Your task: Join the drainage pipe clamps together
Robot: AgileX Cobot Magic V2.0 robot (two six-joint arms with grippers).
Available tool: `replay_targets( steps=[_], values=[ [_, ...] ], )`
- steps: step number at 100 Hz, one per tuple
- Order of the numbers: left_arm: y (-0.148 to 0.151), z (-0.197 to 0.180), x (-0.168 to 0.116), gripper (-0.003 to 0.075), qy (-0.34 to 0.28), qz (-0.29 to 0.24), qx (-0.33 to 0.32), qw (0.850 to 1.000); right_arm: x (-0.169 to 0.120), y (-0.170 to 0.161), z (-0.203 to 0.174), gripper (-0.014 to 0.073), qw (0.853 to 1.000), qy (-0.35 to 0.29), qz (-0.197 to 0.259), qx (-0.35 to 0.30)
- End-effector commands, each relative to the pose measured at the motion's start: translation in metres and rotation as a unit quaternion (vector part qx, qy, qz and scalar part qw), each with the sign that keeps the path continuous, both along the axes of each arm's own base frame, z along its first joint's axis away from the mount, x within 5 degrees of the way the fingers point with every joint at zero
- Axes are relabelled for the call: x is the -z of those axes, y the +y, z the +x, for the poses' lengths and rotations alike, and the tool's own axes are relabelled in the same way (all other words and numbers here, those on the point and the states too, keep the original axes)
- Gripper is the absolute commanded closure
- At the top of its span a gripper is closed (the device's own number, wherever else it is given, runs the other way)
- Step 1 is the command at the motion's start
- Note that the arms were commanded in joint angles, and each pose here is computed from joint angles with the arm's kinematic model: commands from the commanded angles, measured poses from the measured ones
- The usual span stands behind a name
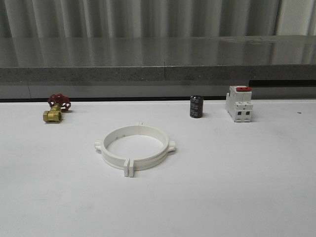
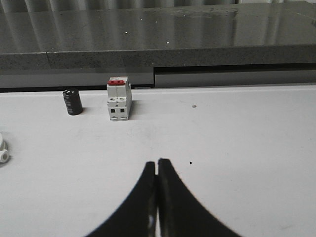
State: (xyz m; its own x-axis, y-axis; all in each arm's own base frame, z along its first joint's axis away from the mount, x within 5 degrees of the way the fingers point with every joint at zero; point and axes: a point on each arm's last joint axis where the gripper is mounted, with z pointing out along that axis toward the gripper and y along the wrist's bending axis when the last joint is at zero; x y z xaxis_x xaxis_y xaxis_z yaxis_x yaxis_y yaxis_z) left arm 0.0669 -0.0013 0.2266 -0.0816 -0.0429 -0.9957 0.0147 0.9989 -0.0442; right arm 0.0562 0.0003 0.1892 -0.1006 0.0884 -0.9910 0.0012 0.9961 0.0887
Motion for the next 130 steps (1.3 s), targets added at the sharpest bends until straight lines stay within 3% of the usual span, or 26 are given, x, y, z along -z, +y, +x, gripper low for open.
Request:
replay_targets(
  steps=[1, 27, 61, 130],
  values=[
    [0.001, -0.004, -0.010, 0.0740, -0.064, 0.006, -0.007, 0.998, -0.013, 0.000, -0.002, 0.0664, 0.998, -0.055, -0.006, 0.002],
    [0.001, -0.015, 0.008, 0.0740, -0.098, -0.002, -0.007, 0.995, -0.013, 0.000, -0.002, 0.0664, 0.998, -0.055, -0.006, 0.002],
    [0.001, -0.012, 0.023, 0.0740, -0.078, -0.020, -0.008, 0.997, -0.013, 0.000, -0.002, 0.0664, 0.998, -0.055, -0.006, 0.002],
    [0.001, -0.012, 0.023, 0.0740, -0.078, -0.010, -0.008, 0.997, -0.013, 0.000, -0.002, 0.0664, 0.998, -0.055, -0.006, 0.002]
  ],
)
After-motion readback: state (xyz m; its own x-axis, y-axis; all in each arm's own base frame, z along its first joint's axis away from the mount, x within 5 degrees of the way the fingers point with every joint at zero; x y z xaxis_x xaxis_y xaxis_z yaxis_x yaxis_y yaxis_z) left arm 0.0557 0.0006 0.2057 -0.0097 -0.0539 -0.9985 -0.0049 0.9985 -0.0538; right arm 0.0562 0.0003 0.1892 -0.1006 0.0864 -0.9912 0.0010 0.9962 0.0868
